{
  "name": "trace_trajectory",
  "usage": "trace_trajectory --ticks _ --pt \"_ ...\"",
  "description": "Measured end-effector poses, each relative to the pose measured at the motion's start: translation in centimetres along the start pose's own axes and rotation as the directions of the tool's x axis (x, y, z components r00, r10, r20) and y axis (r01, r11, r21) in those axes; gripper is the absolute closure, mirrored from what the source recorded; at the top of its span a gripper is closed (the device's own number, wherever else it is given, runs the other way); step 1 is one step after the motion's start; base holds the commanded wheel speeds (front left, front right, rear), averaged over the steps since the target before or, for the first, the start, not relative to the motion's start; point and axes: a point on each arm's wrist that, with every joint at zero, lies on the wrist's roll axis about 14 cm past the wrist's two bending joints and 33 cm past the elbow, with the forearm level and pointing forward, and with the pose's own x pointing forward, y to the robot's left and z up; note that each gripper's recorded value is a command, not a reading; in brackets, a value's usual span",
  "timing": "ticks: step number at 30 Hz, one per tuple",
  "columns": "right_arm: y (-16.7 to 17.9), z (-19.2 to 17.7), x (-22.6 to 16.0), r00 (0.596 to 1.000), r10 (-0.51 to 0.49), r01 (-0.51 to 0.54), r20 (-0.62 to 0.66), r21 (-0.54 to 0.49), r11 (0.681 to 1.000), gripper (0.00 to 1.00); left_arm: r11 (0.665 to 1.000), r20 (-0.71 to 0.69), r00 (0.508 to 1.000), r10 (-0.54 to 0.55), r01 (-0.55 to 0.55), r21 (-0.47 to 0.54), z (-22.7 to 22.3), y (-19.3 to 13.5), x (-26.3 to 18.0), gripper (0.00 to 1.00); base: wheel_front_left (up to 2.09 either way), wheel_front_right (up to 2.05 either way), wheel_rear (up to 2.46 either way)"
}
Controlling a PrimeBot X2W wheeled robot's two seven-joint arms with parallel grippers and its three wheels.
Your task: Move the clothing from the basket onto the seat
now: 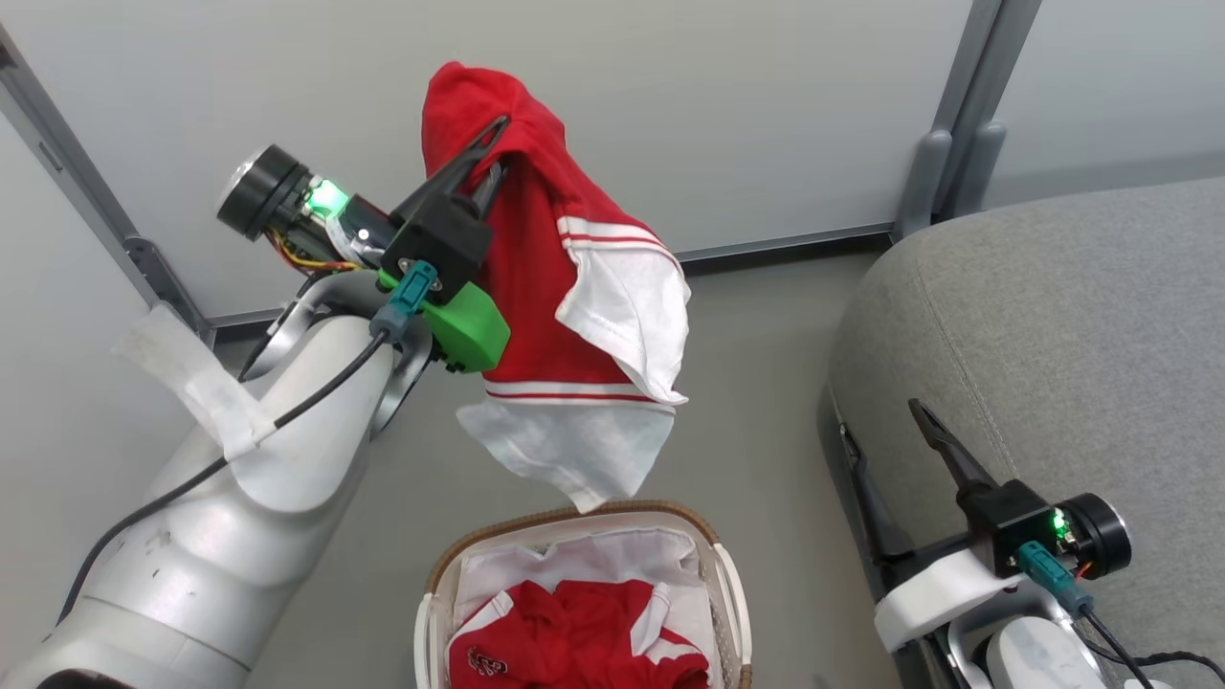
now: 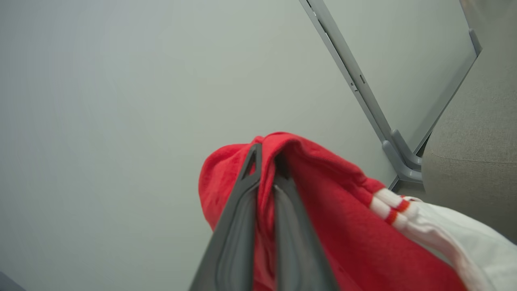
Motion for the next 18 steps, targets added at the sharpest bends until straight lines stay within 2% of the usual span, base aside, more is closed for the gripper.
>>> trace_trajectory --ticks 9,18 --pt "4.9 1.0 0.9 0.989 0.147 -0.148 0.031 0.020 0.989 0.00 0.999 0.072 0.997 0.022 -0.025 0.048 3.8 1.5 0.8 1.00 0.00 0.00 0.00" --pt "10.5 4.2 3.2 0.938 0.326 -0.327 0.119 -0.011 0.945 0.00 0.998 0.088 0.996 -0.007 0.003 0.056 5.1 0.4 1.4 1.00 0.00 0.00 0.00"
